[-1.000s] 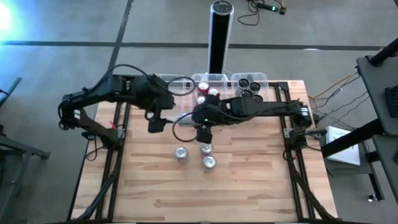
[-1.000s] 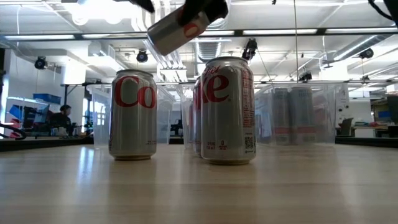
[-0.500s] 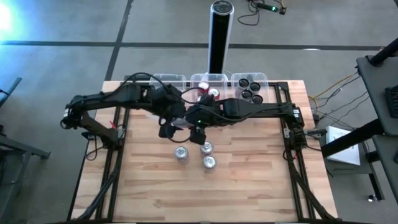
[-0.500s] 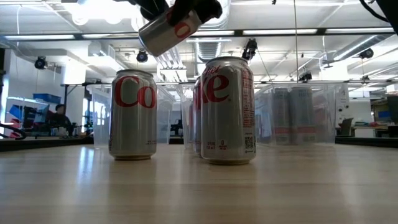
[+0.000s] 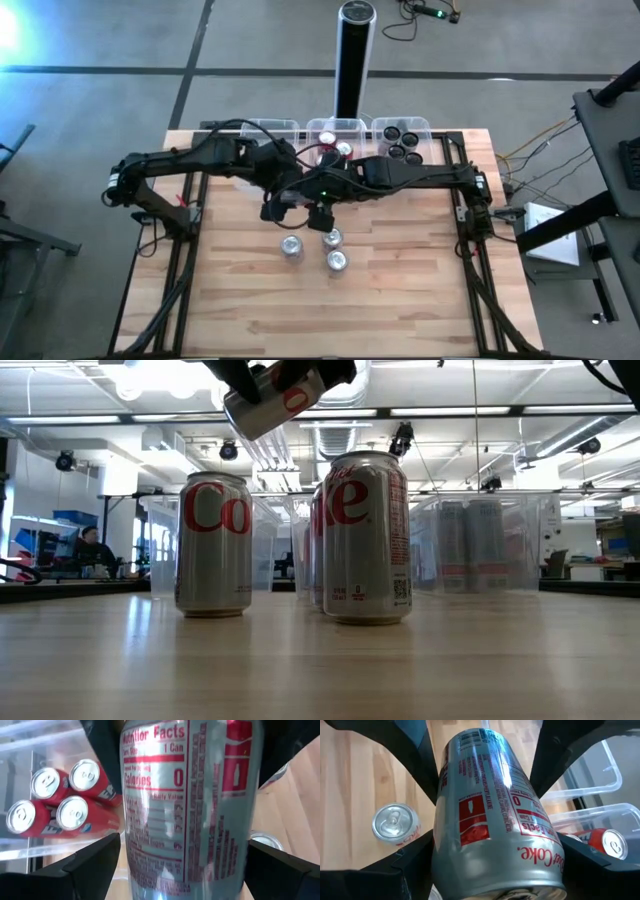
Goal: Sort soda cans
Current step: Put the red-silver soda can into the left white bin
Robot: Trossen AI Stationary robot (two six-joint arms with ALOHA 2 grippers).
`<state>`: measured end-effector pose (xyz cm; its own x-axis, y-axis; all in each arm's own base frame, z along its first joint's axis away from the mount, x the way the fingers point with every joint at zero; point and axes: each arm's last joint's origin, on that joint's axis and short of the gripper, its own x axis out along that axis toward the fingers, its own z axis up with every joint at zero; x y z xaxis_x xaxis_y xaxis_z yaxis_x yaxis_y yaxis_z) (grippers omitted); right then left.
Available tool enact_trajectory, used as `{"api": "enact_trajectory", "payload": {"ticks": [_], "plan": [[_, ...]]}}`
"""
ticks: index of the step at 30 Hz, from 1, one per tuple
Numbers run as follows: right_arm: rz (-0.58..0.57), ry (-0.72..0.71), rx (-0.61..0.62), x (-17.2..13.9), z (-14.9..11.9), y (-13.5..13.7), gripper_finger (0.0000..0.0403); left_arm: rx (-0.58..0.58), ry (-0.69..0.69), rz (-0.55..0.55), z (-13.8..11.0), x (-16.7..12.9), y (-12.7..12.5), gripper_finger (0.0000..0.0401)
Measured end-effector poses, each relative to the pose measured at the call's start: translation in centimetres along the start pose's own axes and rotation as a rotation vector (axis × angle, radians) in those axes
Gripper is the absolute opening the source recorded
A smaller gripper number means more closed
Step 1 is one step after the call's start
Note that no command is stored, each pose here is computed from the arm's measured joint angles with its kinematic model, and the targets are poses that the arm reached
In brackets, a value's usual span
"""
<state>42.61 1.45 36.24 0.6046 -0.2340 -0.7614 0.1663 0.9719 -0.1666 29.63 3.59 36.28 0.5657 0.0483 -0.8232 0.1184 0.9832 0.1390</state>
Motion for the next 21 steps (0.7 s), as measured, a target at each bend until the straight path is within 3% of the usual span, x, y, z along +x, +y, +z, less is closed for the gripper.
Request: {"api": "enact_trajectory", "payload": {"ticks": [21], "plan": [[0.036, -0.031, 0.0, -0.93, 0.22, -0.08, 0.0307, -0.003, -0.077, -0.036, 0.9, 0.28, -0.07, 0.0349]]}}
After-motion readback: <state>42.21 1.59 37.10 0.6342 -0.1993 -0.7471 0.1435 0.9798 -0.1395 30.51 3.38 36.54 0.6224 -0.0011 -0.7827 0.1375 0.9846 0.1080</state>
